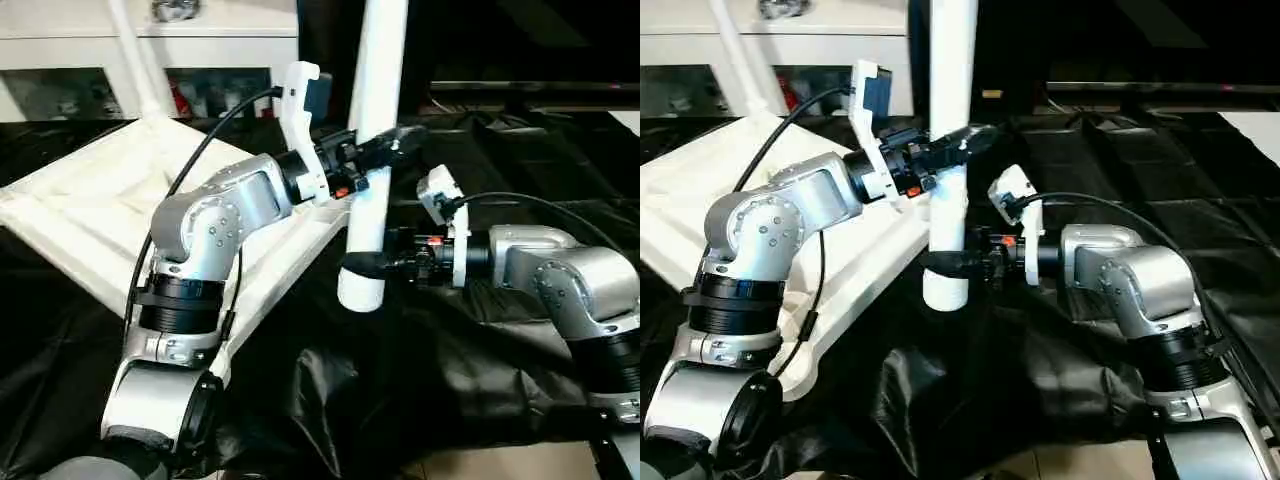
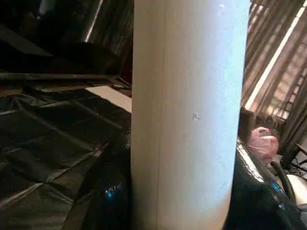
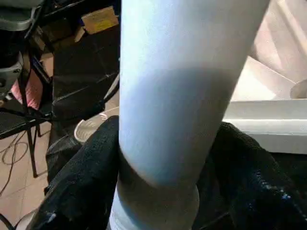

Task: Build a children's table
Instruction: Pick table leg

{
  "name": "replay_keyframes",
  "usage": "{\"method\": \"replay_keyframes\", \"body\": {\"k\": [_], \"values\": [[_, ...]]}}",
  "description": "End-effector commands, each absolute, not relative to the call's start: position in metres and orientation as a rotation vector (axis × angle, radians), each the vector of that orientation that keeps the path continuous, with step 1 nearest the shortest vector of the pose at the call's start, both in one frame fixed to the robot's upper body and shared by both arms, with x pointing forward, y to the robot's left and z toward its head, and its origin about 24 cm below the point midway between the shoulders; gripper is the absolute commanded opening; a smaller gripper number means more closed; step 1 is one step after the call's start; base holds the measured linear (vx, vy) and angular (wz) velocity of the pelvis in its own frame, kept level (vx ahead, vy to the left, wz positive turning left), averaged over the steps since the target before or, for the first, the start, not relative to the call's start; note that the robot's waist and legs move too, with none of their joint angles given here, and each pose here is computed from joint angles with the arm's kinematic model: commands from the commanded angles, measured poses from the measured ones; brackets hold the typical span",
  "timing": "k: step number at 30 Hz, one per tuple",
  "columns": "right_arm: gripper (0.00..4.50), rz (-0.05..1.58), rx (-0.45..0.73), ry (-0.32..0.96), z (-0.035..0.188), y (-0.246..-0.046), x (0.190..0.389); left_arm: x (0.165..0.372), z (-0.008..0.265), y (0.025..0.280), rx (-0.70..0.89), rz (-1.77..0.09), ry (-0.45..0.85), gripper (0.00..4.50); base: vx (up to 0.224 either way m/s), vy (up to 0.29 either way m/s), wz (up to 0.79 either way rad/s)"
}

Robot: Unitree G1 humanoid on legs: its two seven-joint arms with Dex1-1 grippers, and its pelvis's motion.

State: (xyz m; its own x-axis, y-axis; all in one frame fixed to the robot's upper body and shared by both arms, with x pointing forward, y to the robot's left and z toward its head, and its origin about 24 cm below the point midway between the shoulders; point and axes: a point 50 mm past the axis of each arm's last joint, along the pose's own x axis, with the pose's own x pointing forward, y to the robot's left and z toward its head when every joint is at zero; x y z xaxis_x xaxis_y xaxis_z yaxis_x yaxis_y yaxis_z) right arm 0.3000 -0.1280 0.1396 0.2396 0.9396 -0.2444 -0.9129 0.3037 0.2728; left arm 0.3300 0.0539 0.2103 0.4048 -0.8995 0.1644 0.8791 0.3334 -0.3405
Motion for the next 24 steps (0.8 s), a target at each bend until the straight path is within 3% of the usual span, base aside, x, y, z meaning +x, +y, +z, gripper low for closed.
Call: {"method": "replay_keyframes", "body": {"k": [1, 6, 18, 21, 22, 24], "values": [[2.96, 1.269, 0.069, 0.383, 0.1445, -0.1284, 0.3025, 0.3243, 0.2228, 0.048, -0.384, -1.222, 0.019, 1.83, 0.0, 0.0, 0.0], [2.96, 1.28, 0.082, 0.393, 0.1422, -0.1279, 0.3012, 0.3238, 0.2241, 0.0481, -0.382, -1.235, 0.01, 1.83, 0.0, 0.0, 0.0], [1.94, 1.277, 0.134, 0.409, 0.1365, -0.1264, 0.3017, 0.3197, 0.2266, 0.0455, -0.383, -1.275, -0.002, 1.83, 0.0, 0.0, 0.0], [1.91, 1.275, 0.134, 0.413, 0.1351, -0.1262, 0.3018, 0.3186, 0.2267, 0.0446, -0.382, -1.284, -0.003, 1.83, 0.0, 0.0, 0.0], [2.46, 1.275, 0.135, 0.413, 0.1349, -0.1261, 0.3018, 0.3184, 0.2266, 0.0445, -0.381, -1.286, -0.002, 1.83, 0.0, 0.0, 0.0], [2.6, 1.274, 0.138, 0.414, 0.1347, -0.1257, 0.3017, 0.3183, 0.2263, 0.0446, -0.38, -1.287, -0.002, 1.83, 0.0, 0.0, 0.0]]}}
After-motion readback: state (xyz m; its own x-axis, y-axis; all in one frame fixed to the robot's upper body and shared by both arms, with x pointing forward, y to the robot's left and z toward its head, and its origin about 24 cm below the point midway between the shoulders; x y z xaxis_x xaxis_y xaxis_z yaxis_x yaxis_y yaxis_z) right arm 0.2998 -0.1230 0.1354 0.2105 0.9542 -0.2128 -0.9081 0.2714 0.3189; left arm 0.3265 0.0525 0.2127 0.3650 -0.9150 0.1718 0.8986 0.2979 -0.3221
